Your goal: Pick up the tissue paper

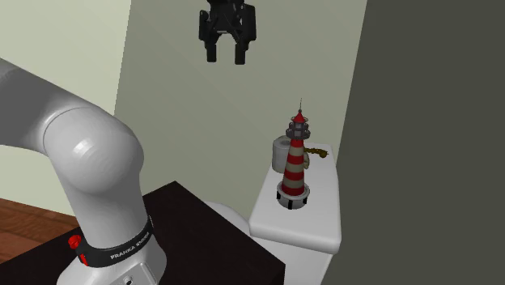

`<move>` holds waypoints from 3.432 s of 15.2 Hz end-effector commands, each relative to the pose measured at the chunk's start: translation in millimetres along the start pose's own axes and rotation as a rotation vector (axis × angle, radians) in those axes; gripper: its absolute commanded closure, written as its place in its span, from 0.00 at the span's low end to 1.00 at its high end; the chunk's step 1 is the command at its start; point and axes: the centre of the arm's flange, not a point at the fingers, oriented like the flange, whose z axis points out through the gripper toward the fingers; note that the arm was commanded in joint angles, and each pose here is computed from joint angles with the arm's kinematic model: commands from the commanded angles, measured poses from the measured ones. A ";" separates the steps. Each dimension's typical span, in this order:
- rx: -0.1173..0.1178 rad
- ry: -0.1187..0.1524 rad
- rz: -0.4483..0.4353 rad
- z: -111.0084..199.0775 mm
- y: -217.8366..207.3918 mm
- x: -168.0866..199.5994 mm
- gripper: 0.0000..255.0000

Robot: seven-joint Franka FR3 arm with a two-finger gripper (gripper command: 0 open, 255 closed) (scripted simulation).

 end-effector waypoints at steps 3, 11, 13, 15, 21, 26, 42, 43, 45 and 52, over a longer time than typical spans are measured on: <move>0.002 0.005 -0.005 16.5 -0.7 19.8 0.00; 0.011 0.025 -0.026 81.3 -4.9 100.0 0.00; 0.013 0.030 -0.031 97.2 -6.3 120.2 0.00; 0.015 0.035 -0.036 113.1 -7.8 140.5 0.00; 0.022 0.050 -0.051 160.0 -13.3 201.8 0.00; 0.028 0.062 -0.064 198.3 -18.8 253.4 0.00; 0.034 0.077 -0.079 282.8 -27.1 318.3 1.00; 0.034 0.077 -0.079 283.1 -26.7 318.6 1.00; 0.034 0.077 -0.079 283.1 -26.8 318.3 1.00; 0.034 0.077 -0.079 276.8 -27.1 317.4 1.00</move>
